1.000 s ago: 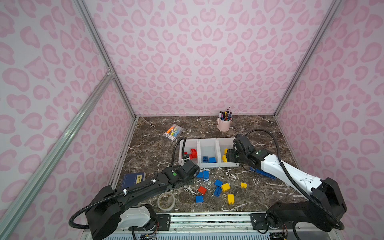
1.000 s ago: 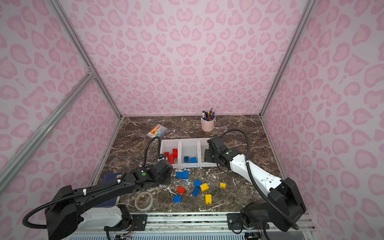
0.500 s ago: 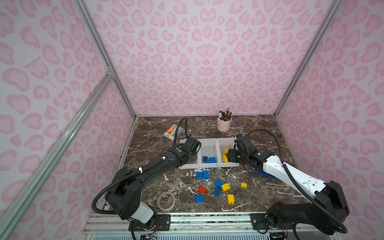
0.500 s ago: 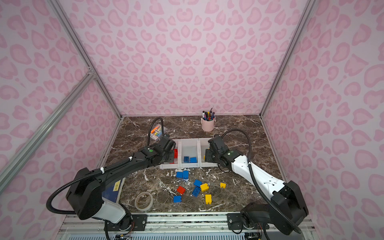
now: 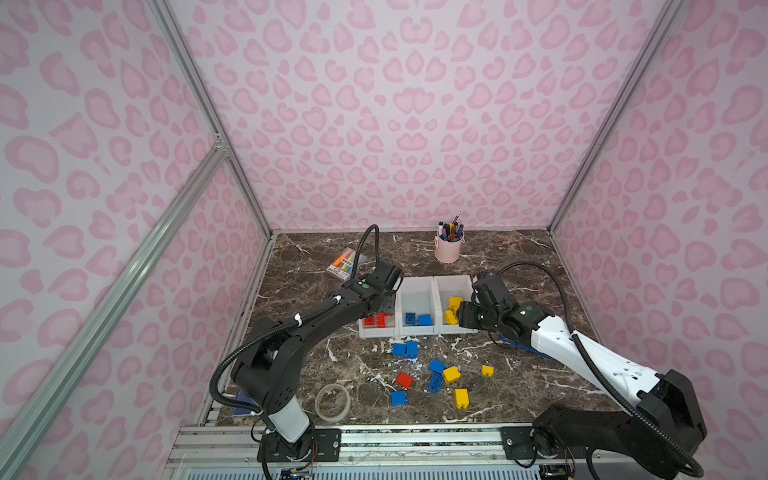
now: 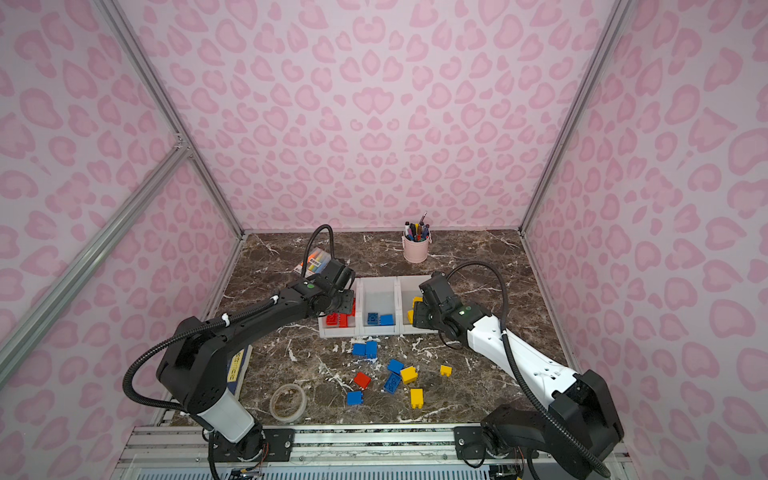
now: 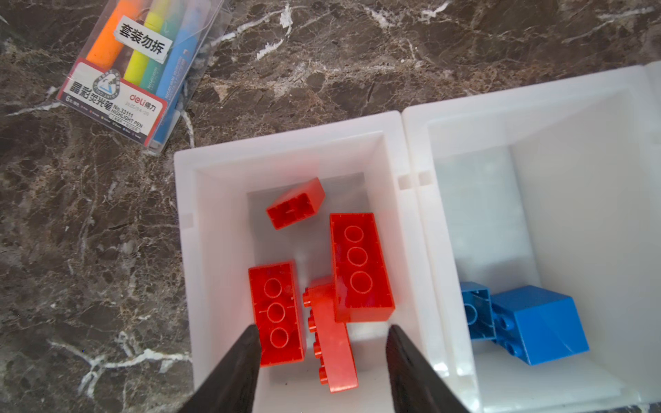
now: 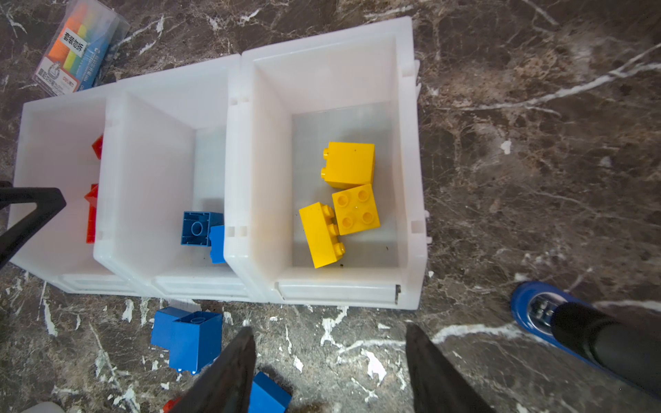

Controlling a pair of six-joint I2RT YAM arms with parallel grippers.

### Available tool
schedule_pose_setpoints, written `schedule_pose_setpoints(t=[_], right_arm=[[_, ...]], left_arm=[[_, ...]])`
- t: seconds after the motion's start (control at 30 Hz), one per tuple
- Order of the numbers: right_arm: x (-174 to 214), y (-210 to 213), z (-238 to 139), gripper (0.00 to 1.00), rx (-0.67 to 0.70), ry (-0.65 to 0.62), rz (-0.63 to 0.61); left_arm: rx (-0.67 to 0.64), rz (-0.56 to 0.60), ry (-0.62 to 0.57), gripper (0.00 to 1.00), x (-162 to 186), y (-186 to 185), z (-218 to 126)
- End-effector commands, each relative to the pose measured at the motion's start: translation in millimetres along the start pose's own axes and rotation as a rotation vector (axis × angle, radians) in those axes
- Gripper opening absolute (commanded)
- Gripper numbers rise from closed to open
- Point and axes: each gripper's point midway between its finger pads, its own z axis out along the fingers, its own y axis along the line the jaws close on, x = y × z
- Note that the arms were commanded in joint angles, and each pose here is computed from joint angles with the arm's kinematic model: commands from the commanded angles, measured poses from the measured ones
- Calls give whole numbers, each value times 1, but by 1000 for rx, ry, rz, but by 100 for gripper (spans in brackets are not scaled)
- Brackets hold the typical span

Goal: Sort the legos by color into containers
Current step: 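Lift the red brick with the left gripper and drop it in the red compartment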

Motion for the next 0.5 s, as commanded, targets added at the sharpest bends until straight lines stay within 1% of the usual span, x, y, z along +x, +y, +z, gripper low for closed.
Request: schedule_pose_setpoints(t=[0.0, 0.23, 0.47], right_arm=[[4, -5, 1, 67, 18, 6, 8], [7, -6, 3, 67, 16, 10, 14], [12, -6, 4, 67, 11, 21, 16]], left_arm=[[4, -19, -14, 59, 1, 3, -6], [25, -71, -53, 60, 8, 12, -24], [49, -126, -59, 60, 28, 21, -37]])
